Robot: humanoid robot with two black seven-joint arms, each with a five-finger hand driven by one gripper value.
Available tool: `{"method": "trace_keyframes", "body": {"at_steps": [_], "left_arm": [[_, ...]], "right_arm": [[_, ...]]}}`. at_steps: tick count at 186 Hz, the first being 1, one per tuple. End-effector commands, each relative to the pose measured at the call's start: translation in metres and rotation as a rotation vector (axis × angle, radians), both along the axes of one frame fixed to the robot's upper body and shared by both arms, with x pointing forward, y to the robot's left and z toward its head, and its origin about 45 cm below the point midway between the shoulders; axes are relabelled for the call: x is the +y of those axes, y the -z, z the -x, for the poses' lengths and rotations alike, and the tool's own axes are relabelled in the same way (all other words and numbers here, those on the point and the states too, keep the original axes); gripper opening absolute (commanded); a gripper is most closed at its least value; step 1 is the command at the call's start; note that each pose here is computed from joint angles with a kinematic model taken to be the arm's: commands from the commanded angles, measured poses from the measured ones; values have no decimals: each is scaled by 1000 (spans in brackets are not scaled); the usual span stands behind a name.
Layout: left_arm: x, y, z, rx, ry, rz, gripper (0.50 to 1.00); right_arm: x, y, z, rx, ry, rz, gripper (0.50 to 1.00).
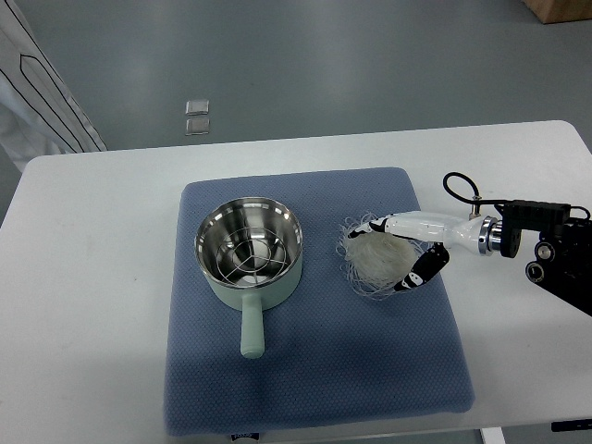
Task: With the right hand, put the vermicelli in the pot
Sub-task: 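Close the right hand fingers around the vermicelli bundle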
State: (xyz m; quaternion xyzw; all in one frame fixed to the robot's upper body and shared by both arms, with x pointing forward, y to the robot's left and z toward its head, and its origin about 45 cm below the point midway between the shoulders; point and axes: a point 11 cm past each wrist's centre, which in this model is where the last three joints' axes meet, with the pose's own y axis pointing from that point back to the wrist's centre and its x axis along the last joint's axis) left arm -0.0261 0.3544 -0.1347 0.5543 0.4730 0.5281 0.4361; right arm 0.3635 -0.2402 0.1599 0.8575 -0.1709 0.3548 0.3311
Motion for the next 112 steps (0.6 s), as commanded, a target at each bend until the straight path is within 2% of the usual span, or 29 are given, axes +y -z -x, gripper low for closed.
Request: {"method": "trace_keyframes", "body": {"at_steps": [1, 12, 23, 38, 57, 66, 81, 94, 112], "left_arm": [[0, 0, 0, 0, 0, 0, 1000], [0, 0, 0, 0, 0, -1, 1000], [0, 0, 0, 0, 0, 0, 1000], [0, 0, 0, 0, 0, 0, 1000], [0, 0, 0, 0, 0, 0, 1000], [0, 0, 0, 0, 0, 0, 1000], [0, 0, 0, 0, 0, 0, 1000], [0, 0, 0, 0, 0, 0, 1000], [0, 0, 0, 0, 0, 0, 1000]], "right_arm": [[-2, 0, -2, -13, 10, 2, 909], [-3, 1, -2, -10, 14, 4, 895], [-4, 2, -2, -7, 15, 6, 819], [-4, 3, -1, -1, 12, 10, 776], [-4, 3, 0, 5, 10, 10, 684], [-4, 3, -1, 6, 11, 9, 625], [-3, 2, -1, 4, 10, 9, 576], [-3, 2, -2, 2, 11, 7, 513], [-4, 1, -3, 0, 14, 8, 500]]}}
